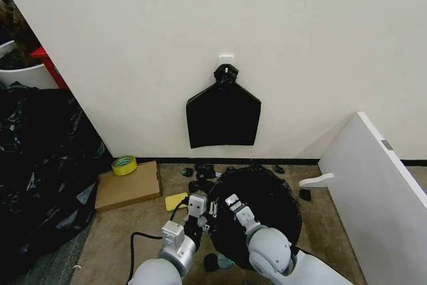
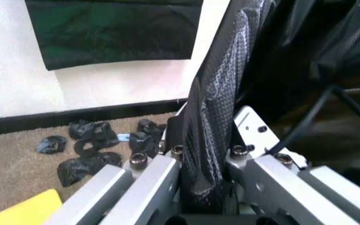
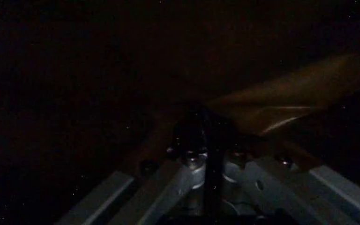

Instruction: Place the garbage bag over the trash bin.

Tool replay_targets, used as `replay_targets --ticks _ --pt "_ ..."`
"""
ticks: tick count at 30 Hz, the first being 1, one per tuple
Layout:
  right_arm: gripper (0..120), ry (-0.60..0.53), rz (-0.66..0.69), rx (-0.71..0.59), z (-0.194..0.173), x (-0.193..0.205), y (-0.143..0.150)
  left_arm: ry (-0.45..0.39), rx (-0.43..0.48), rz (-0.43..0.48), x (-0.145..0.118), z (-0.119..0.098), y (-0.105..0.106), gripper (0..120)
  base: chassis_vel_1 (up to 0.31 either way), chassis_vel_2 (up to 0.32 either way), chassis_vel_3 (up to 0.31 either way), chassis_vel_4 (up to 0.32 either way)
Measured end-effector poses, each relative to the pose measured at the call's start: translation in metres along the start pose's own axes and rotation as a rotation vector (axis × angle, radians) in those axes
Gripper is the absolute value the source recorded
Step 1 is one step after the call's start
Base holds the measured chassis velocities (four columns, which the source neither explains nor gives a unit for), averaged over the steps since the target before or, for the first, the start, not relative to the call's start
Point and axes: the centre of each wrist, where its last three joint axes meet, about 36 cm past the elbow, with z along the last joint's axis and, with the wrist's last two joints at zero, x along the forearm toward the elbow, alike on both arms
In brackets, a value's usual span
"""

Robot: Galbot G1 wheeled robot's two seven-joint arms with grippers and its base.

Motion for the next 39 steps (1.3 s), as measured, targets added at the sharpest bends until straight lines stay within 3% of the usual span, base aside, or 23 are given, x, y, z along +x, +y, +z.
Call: replay_targets --ticks 8,13,18,25,28,33,39 --pt "0 -0.005 0.002 -0.01 -0.007 0.011 -0.006 0.033 0.025 -0.038 -0.01 0.005 0.006 2 0.0 0.0 0.0 0.0" --pt "12 0.0 -0.02 -0.053 -0.008 0.025 -0.015 0.066 0.049 -0.074 -0.02 0.008 0.012 2 0.0 0.0 0.0 0.0" --pt "34 -0.006 -0.024 -0.09 -0.006 0.048 -0.028 0.104 0.085 -0.127 -0.036 0.014 0.023 2 0.0 0.0 0.0 0.0" --pt "61 -0.053 -0.043 -0.127 -0.01 0.09 -0.036 0.194 0.253 -0.196 -0.059 0.016 0.037 2 0.0 0.0 0.0 0.0" --pt "68 -0.077 -0.058 -0.141 -0.019 0.102 -0.04 0.202 0.31 -0.232 -0.066 0.012 0.04 2 0.0 0.0 0.0 0.0" --pt "89 -0.126 -0.063 -0.155 -0.031 0.122 -0.055 0.246 0.414 -0.327 -0.071 -0.007 0.049 2 0.0 0.0 0.0 0.0" --pt "100 -0.142 -0.065 -0.166 -0.032 0.132 -0.061 0.329 0.447 -0.4 -0.07 -0.004 0.055 2 0.0 0.0 0.0 0.0"
